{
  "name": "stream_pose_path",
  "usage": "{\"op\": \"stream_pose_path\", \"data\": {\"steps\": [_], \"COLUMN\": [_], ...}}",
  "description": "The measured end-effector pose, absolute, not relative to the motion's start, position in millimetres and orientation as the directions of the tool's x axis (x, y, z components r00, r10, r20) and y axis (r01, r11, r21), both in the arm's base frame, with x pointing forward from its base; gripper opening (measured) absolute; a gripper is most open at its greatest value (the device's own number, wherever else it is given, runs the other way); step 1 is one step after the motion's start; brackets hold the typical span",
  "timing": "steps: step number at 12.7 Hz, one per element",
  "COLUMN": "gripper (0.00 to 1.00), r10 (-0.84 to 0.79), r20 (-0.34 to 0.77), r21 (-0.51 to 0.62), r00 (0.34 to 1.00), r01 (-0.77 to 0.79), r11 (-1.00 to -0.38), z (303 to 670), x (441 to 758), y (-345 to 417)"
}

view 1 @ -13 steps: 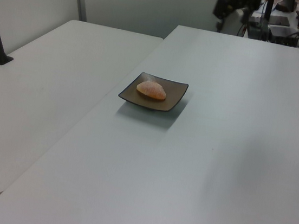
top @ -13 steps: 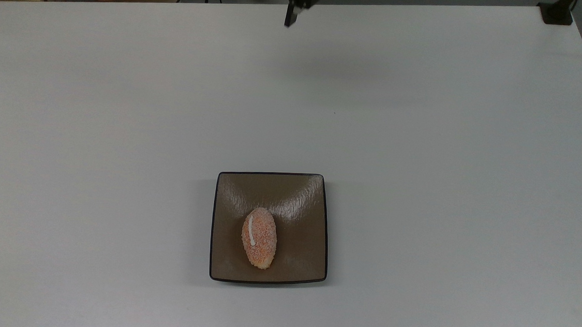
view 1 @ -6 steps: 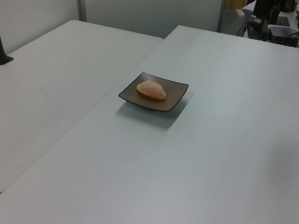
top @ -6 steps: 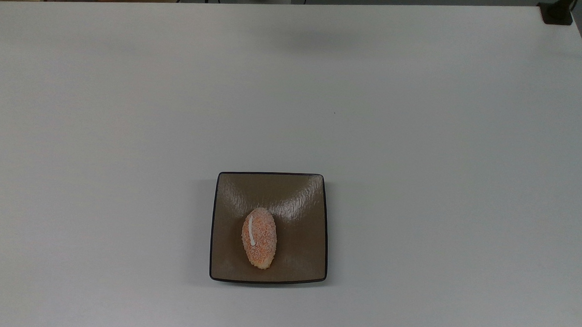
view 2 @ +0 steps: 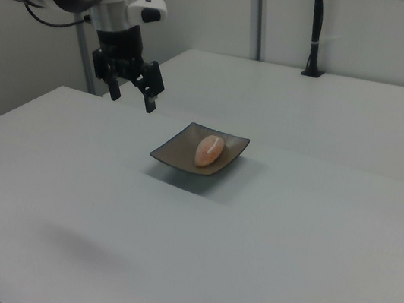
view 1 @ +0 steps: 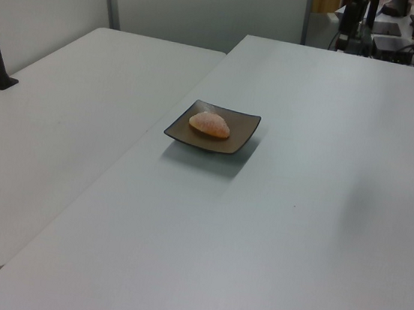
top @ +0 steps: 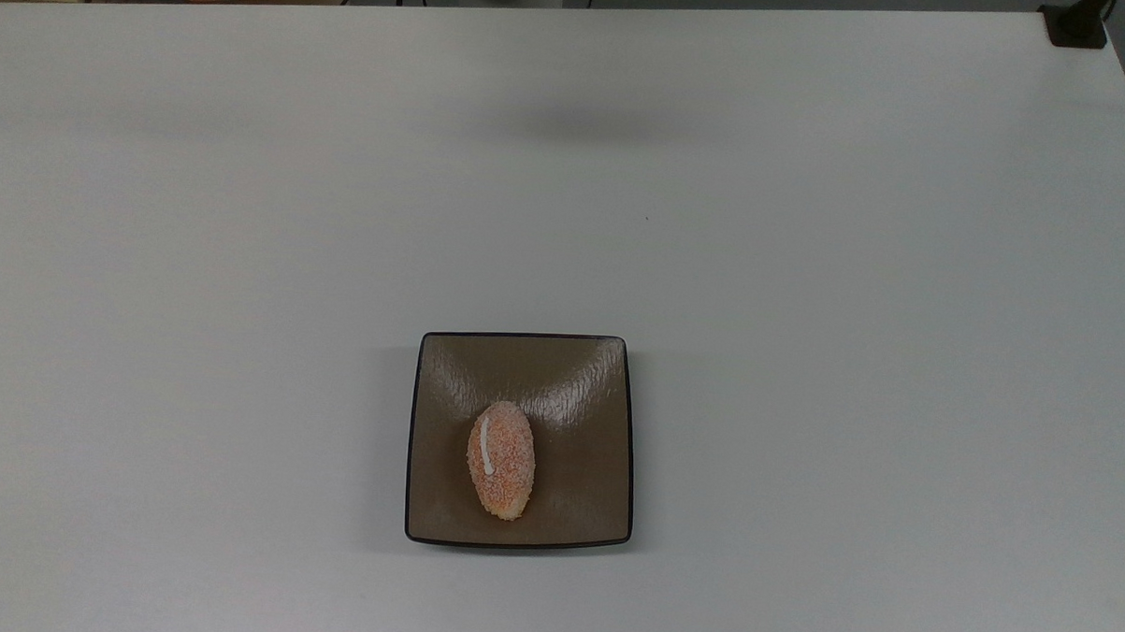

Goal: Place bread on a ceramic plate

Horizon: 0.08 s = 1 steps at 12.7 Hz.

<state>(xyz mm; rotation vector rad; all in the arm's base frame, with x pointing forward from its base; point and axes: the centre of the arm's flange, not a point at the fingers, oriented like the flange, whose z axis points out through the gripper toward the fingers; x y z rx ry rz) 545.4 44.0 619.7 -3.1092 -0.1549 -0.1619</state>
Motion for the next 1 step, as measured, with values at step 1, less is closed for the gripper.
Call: {"op": "stream_pose_path", "data": {"steps": [1], "gripper": [1.0], "r10": [0.115], "r20": [0.105], "r21": [-0.017], "r00": [0.988], "r01": [0.117], "r11": [-0.993], "z": [616.6], "x": [548.1], "y": [43.7]}}
